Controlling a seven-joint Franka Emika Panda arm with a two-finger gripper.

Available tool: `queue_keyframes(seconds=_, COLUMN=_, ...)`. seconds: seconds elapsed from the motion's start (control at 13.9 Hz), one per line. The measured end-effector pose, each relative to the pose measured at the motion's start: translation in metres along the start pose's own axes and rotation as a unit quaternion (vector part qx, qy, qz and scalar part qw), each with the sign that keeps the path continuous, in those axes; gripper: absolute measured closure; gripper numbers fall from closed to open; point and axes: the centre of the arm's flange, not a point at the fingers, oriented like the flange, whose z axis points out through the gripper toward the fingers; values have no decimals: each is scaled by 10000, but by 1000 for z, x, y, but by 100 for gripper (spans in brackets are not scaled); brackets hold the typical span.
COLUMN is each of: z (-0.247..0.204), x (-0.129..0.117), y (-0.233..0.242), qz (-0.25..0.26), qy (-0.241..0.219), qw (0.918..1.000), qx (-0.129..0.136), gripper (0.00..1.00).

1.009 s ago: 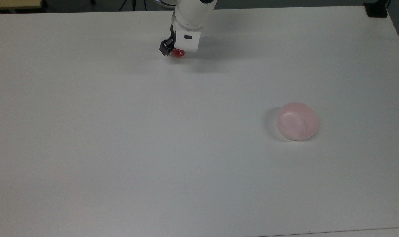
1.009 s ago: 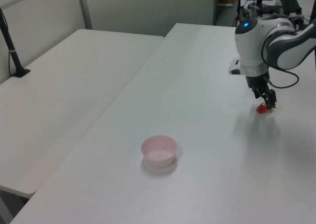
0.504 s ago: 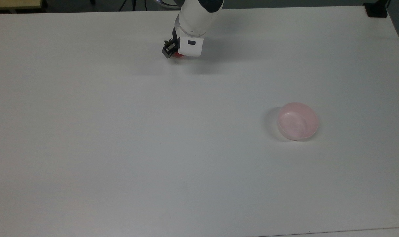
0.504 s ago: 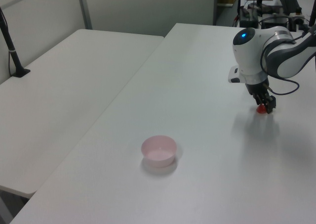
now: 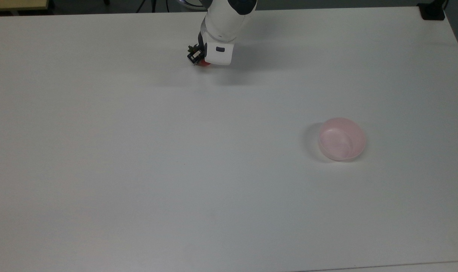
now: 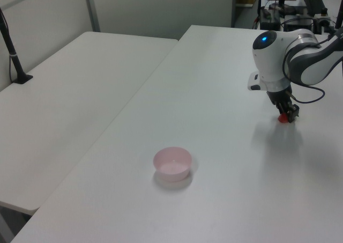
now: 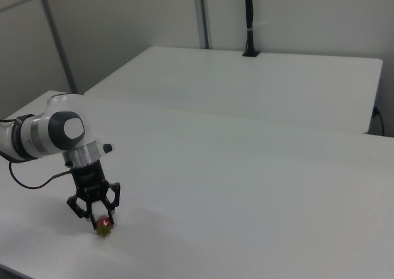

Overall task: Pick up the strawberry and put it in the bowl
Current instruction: 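Close the gripper on the red strawberry, then lift the strawberry and carry it over the pink bowl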

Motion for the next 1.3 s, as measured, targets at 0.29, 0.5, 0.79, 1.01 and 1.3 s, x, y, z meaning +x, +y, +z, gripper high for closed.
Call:
queue_keyframes(seconds=0.29, z=-8, x=-2, y=1, qz=21, qy=52, qw=10000, qx=-31, gripper=58)
queue_keyframes(seconds=0.5, z=-38, x=-13, y=6, qz=128, qy=135, qw=9998, qx=-65, gripper=58)
queue_keyframes(seconds=0.79, z=-108, x=-22, y=16, qz=381, qy=523, qw=9978, qx=147, gripper=58)
queue_keyframes(seconds=1.01, z=-204, x=-10, y=20, qz=756, qy=1273, qw=9873, qx=576, gripper=59)
queue_keyframes(seconds=1.3, z=-259, x=117, y=14, qz=2943, qy=1980, qw=9295, qx=1015, gripper=59)
